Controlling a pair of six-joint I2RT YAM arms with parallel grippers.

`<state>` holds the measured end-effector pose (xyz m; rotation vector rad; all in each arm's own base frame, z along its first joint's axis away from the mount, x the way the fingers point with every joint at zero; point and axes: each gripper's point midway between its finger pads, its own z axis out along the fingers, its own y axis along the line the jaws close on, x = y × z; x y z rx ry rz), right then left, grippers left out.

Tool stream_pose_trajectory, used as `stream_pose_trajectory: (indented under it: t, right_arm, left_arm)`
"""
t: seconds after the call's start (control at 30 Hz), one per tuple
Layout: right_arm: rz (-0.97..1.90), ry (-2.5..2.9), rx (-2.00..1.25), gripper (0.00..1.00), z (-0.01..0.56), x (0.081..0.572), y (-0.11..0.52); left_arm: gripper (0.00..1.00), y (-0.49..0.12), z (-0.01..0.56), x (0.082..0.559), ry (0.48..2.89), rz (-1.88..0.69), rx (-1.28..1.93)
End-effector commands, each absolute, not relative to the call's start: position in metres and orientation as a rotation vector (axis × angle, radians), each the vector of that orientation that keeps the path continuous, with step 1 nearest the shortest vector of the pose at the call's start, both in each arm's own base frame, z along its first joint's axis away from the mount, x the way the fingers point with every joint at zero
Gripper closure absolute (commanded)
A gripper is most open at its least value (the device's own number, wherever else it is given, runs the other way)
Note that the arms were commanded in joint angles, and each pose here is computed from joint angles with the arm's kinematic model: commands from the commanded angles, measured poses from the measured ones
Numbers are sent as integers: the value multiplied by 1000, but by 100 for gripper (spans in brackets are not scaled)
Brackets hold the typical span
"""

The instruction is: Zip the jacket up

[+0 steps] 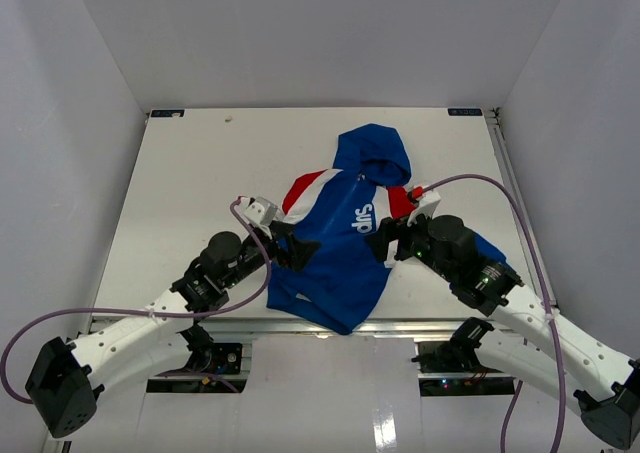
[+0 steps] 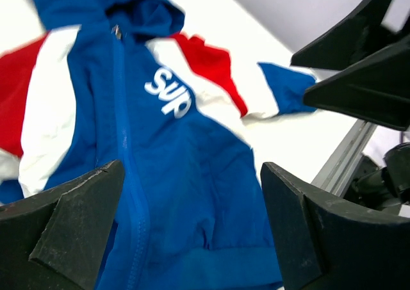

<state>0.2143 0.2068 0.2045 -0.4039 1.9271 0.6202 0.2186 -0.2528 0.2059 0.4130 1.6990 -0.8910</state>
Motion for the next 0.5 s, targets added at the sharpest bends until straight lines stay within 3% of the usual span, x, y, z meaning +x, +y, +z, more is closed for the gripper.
stream_pose_trajectory:
  t: [0.0,0.47]
  right_arm:
    - [614,1866,-335,10,217,220,201]
    - [581,1847,-317,10,220,221,193]
  left_arm:
    - [2,-251,241,211,1536,-929,434]
    - [2,-251,241,210,1542,-918,438]
